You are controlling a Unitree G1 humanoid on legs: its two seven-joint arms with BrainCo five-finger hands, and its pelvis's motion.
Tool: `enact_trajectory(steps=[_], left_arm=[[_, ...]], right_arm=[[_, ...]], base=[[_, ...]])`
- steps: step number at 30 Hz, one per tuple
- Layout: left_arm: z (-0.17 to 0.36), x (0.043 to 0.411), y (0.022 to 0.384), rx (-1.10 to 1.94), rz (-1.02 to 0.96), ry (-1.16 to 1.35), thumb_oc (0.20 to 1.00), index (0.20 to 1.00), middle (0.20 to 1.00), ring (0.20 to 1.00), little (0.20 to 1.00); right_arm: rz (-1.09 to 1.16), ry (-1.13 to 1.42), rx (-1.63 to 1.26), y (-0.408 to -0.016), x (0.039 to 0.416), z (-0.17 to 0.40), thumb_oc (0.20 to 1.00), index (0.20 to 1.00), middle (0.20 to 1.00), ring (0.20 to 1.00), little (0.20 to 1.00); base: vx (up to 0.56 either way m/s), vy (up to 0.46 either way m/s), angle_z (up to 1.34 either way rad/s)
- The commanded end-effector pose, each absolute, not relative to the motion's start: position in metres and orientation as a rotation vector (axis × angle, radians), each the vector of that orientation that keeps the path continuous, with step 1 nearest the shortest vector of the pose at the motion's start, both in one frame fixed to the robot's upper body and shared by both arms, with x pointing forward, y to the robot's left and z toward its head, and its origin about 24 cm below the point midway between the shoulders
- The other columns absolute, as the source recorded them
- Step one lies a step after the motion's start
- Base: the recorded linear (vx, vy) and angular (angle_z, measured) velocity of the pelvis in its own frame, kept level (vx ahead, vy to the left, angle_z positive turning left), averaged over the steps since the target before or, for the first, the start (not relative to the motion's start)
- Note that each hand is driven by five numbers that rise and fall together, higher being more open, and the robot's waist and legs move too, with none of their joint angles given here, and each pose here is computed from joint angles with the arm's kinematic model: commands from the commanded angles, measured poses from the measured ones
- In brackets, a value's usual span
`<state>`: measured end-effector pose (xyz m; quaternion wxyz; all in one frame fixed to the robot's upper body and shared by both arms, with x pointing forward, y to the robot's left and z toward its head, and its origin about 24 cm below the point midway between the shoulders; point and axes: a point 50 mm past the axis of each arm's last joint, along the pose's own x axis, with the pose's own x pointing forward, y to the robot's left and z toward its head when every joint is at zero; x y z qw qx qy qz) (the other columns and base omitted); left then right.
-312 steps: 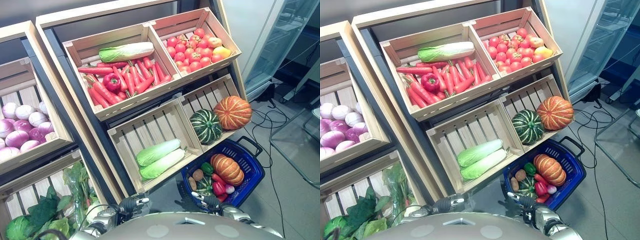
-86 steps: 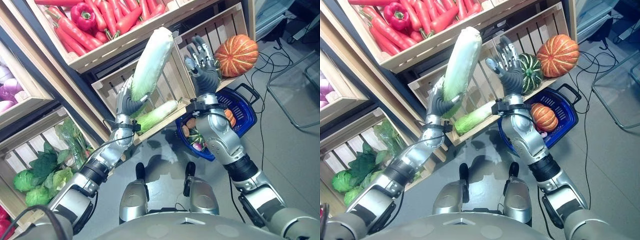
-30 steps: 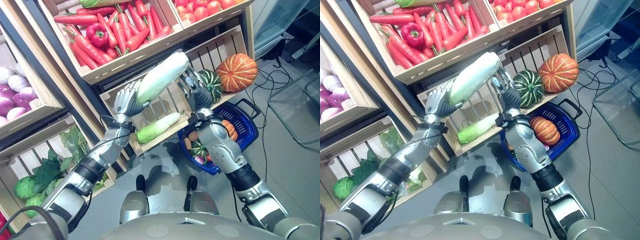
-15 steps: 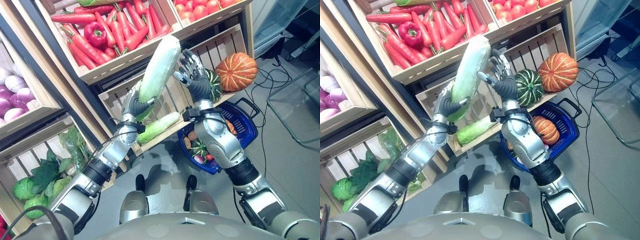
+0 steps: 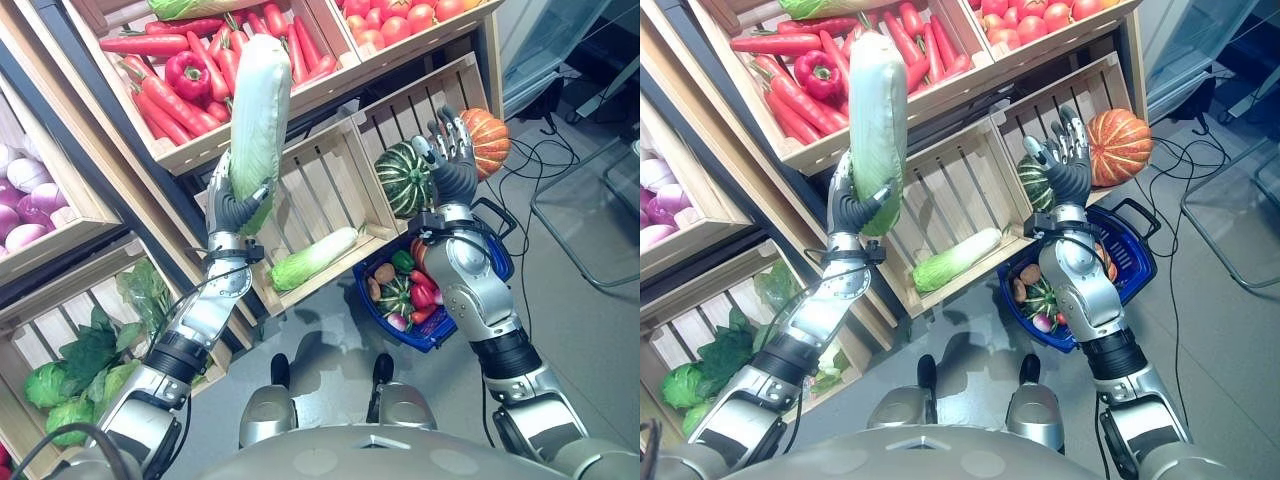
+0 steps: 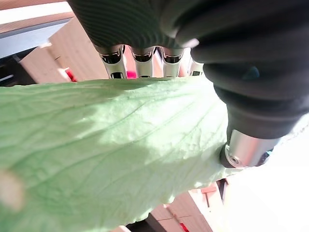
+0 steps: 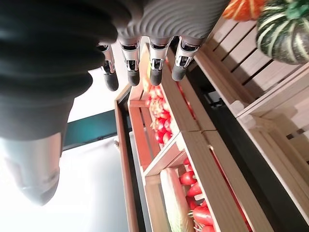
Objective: Pick up fruits and vegetables into the basket
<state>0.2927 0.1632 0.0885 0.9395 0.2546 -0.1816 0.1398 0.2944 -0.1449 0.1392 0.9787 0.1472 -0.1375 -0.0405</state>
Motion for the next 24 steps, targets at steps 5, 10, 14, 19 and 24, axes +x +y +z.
enact_trajectory(steps=[5, 10, 14, 19, 24], left_arm=[[0.141, 0.296, 0.153, 0.587, 0.263, -0.671, 0.2, 0.2, 0.2, 0.2, 0.2], [0.14, 0.299, 0.145, 0.741, 0.196, -0.705, 0.2, 0.2, 0.2, 0.2, 0.2], [0.141, 0.299, 0.138, 0.825, 0.152, -0.734, 0.2, 0.2, 0.2, 0.2, 0.2], [0.144, 0.299, 0.127, 0.965, 0.085, -0.804, 0.2, 0.2, 0.2, 0.2, 0.2], [0.149, 0.298, 0.115, 1.037, 0.043, -0.884, 0.2, 0.2, 0.2, 0.2, 0.2]], right_arm=[[0.147, -0.41, 0.466, -0.12, 0.291, 0.17, 1.0, 1.0, 1.0, 1.0, 1.0], [0.426, -0.461, 0.459, -0.091, 0.285, 0.185, 1.0, 1.0, 1.0, 1.0, 1.0], [0.564, -0.44, 0.456, -0.074, 0.282, 0.187, 1.0, 1.0, 1.0, 1.0, 1.0], [0.616, -0.371, 0.438, -0.061, 0.284, 0.183, 1.0, 1.0, 1.0, 1.0, 1.0], [0.635, -0.325, 0.466, -0.055, 0.286, 0.181, 1.0, 1.0, 1.0, 1.0, 1.0]], base=[[0.0, 0.0, 0.0], [0.01, -0.004, 0.02], [0.0, 0.0, 0.0], [0.0, -0.01, 0.06], [0.0, -0.001, 0.01]])
